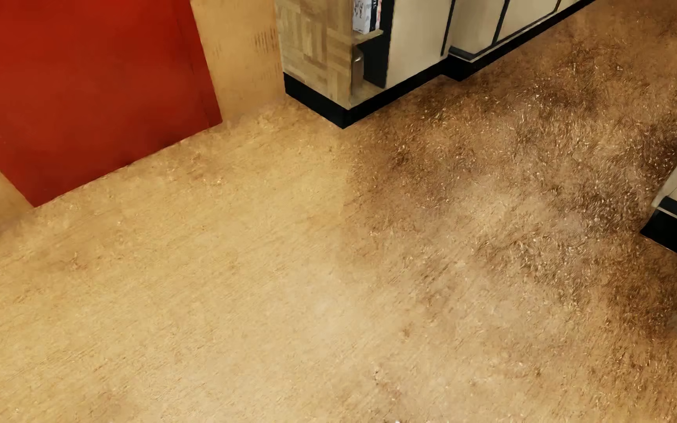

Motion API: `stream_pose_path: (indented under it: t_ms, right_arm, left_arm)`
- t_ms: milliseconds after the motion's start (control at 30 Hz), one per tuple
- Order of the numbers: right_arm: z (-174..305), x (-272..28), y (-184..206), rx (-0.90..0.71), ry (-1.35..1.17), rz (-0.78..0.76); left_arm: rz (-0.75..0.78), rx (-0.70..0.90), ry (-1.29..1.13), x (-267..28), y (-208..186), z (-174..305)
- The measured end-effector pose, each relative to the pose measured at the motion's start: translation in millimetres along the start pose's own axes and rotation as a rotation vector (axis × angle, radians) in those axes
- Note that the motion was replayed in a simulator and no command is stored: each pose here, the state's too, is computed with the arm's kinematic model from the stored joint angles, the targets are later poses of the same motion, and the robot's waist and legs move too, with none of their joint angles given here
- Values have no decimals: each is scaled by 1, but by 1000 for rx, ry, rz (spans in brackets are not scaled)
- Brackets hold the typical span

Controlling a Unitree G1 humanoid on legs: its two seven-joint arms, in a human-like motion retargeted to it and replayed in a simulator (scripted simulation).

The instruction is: Move towards the dark gray sofa

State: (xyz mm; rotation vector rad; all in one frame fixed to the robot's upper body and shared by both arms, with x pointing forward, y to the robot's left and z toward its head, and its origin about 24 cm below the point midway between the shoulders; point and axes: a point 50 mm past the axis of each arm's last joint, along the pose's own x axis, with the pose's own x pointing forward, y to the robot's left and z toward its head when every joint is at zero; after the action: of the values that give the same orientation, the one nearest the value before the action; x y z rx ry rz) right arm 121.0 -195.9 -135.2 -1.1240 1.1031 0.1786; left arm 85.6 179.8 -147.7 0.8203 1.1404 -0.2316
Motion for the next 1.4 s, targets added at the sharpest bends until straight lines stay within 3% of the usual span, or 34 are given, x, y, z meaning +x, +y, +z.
stream_pose_path:
  t_ms: [67, 200, 333, 433, 500, 667, 767, 867, 1000, 1133, 1200, 1267, 1400]
  right_arm:
    - [-32, -4, 22, 50, 89, 120]
    - [-71, -13, 47, -170, 119, 337]
    - [-66, -21, 65, -297, 81, 432]
    - [-43, -11, 48, -265, 63, 279]
    - [-16, 0, 21, -230, -10, 155]
    - [60, 8, -91, -157, -305, -229]
    - [57, -1, -143, -35, -330, -440]
    - [24, 0, -154, 37, -244, -461]
    - [-11, 7, -120, -134, -150, -331]
    - [-35, 7, -66, -267, -101, -117]
    - [-48, 2, -45, -214, -21, -89]
    - [-55, -7, -13, -55, 57, -30]
    - [-47, -37, 53, 160, 49, 204]
  left_arm:
    - [80, -19, -95, 3, 25, 18]
    - [227, -90, -235, -1, 65, 42]
    - [203, -70, -198, 0, 67, 35]
    - [144, 58, -103, 4, 45, 25]
    - [95, 38, -48, 2, 26, 13]
    - [73, 2, 5, -2, 14, -9]
    - [120, 20, -52, 3, 32, 6]
    - [187, 16, -182, 1, 50, 34]
    - [238, 47, -316, -8, 61, 59]
    - [223, 203, -454, -15, 56, 88]
    - [196, 293, -540, -20, 48, 108]
    - [190, 347, -611, -26, 44, 121]
    - [201, 457, -795, -45, 46, 153]
